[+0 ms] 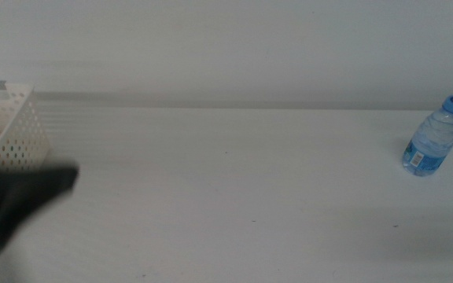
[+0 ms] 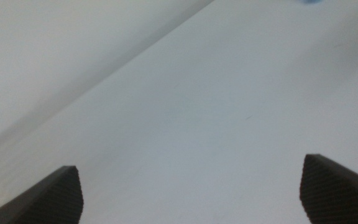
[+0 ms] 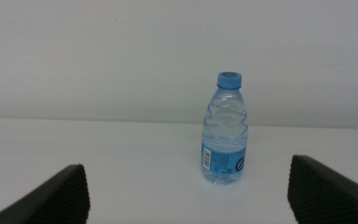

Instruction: Use arms to grab the bottles and put them into the dustbin to the left of the table.

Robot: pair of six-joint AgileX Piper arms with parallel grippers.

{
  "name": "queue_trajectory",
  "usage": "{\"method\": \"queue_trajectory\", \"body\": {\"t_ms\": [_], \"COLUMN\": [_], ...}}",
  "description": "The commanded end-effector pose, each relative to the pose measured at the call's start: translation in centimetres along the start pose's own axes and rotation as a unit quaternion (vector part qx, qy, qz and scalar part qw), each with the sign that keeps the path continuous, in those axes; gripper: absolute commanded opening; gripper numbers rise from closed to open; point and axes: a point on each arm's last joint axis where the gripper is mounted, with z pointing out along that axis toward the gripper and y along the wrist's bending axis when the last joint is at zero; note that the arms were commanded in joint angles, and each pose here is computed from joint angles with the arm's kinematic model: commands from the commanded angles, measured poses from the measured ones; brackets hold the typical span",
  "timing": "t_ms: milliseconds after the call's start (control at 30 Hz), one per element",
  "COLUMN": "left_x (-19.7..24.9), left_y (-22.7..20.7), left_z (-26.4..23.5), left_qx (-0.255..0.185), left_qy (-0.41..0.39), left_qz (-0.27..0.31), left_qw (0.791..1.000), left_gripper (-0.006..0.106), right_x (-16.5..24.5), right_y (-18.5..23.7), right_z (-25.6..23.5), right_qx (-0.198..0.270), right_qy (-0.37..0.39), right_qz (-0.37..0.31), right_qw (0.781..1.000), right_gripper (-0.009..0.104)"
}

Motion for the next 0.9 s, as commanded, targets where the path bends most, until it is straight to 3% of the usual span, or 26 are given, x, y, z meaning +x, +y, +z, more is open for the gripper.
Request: {"method": "queue_trajectory", "body": {"t_ms": [0, 133, 400, 700, 867], "left_x": [2.0, 5.5, 9.8, 10.4, 10.4], "left_y": [-1.3, -2.5, -3.4, -3.5, -3.4], "left_z": [-0.8, -0.8, -0.4, -0.1, -0.1], "left_qx": [0.014, 0.033, 0.053, 0.058, 0.055], "left_qy": [-0.056, -0.115, -0.135, -0.117, -0.114], "left_qz": [0.023, 0.045, -0.034, -0.042, -0.091], "left_qw": [0.998, 0.992, 0.989, 0.99, 0.988], "left_gripper": [0.094, 0.094, 0.094, 0.094, 0.094], "right_x": [1.3, 1.3, 1.3, 1.3, 1.3], "right_y": [0.0, 0.0, 0.0, 0.0, 0.0], "right_z": [0.0, 0.0, 0.0, 0.0, 0.0], "right_qx": [0.003, 0.003, 0.003, 0.003, 0.003], "right_qy": [0.002, 0.002, 0.002, 0.002, 0.002], "right_qz": [-0.004, -0.004, -0.004, -0.004, -0.004], "right_qw": [1.0, 1.0, 1.0, 1.0, 1.0], "right_gripper": [0.085, 0.085, 0.085, 0.085, 0.085]}}
